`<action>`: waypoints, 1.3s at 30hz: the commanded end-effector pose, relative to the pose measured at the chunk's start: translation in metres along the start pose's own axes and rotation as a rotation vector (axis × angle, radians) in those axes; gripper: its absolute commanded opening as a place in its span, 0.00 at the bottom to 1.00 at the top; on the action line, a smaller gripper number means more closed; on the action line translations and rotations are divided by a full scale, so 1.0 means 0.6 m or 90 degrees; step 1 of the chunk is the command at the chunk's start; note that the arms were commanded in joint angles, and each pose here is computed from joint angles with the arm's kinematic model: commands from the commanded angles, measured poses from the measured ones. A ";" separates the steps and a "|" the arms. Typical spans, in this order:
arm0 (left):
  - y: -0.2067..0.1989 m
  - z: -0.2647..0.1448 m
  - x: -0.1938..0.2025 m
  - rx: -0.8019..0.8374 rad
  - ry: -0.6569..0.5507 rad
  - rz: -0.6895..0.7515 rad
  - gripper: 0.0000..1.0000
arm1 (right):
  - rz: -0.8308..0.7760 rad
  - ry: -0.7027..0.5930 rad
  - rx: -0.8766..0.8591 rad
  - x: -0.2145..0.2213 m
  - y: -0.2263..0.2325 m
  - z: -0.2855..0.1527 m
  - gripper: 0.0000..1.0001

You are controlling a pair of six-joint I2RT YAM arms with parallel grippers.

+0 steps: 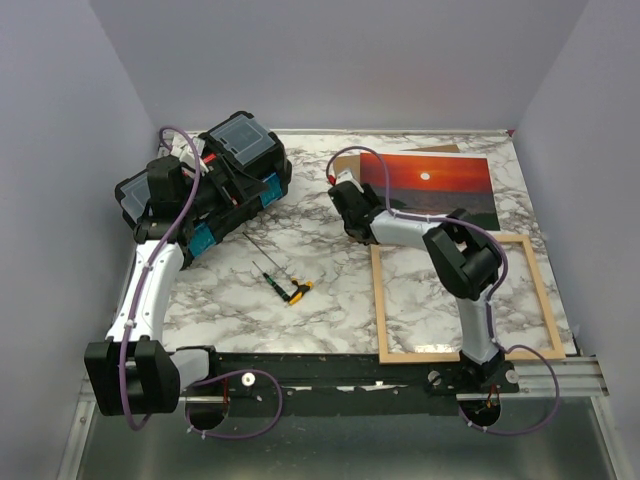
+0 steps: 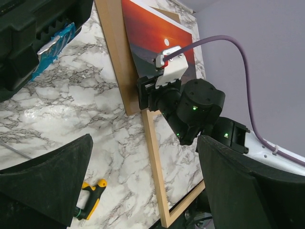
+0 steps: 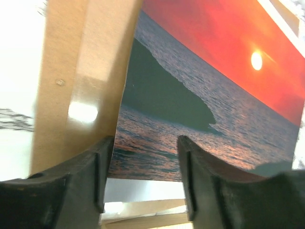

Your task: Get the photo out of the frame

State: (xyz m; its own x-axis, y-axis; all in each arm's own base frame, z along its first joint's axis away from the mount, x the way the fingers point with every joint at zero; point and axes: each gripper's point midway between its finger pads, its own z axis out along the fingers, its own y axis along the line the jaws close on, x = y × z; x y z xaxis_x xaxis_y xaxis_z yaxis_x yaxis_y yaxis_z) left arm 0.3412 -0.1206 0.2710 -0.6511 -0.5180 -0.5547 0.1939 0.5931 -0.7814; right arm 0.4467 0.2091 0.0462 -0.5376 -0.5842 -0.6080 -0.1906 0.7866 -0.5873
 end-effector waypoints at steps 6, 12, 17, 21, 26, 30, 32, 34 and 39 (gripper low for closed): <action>0.001 -0.025 -0.015 -0.042 -0.043 0.072 0.95 | 0.057 -0.106 -0.250 -0.091 0.030 -0.103 0.79; -0.023 -0.061 0.007 -0.030 -0.046 0.108 0.98 | 0.113 -0.181 -0.340 -0.110 -0.004 -0.205 0.88; -0.063 -0.107 0.030 -0.007 -0.047 0.147 0.98 | 0.257 -0.205 -0.317 -0.112 -0.101 -0.303 0.91; -0.110 -0.147 0.049 0.037 -0.057 0.175 0.98 | 0.362 -0.245 -0.312 -0.103 -0.192 -0.400 0.91; -0.166 -0.201 0.063 0.079 -0.093 0.205 0.99 | 0.460 -0.290 -0.287 -0.072 -0.297 -0.501 0.92; -0.227 -0.260 0.063 0.118 -0.155 0.245 0.98 | 0.553 -0.321 -0.228 -0.041 -0.387 -0.561 0.93; -0.253 -0.287 0.062 0.132 -0.185 0.266 0.99 | 0.581 -0.340 -0.216 -0.031 -0.415 -0.583 0.93; -0.276 -0.313 0.064 0.143 -0.211 0.285 0.99 | 0.603 -0.357 -0.212 -0.022 -0.434 -0.601 0.94; -0.306 -0.365 0.074 0.153 -0.275 0.312 0.99 | 0.631 -0.401 -0.236 -0.009 -0.456 -0.638 0.96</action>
State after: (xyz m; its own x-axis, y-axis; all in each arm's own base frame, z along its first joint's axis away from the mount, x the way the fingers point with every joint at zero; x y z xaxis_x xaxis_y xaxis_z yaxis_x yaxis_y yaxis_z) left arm 0.1328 -0.1222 0.4478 -0.1400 -0.4299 -0.8920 0.5999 0.6799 -0.4218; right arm 0.1991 0.0862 0.4212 -0.0946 0.3651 -0.9261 -0.2309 0.8969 0.3772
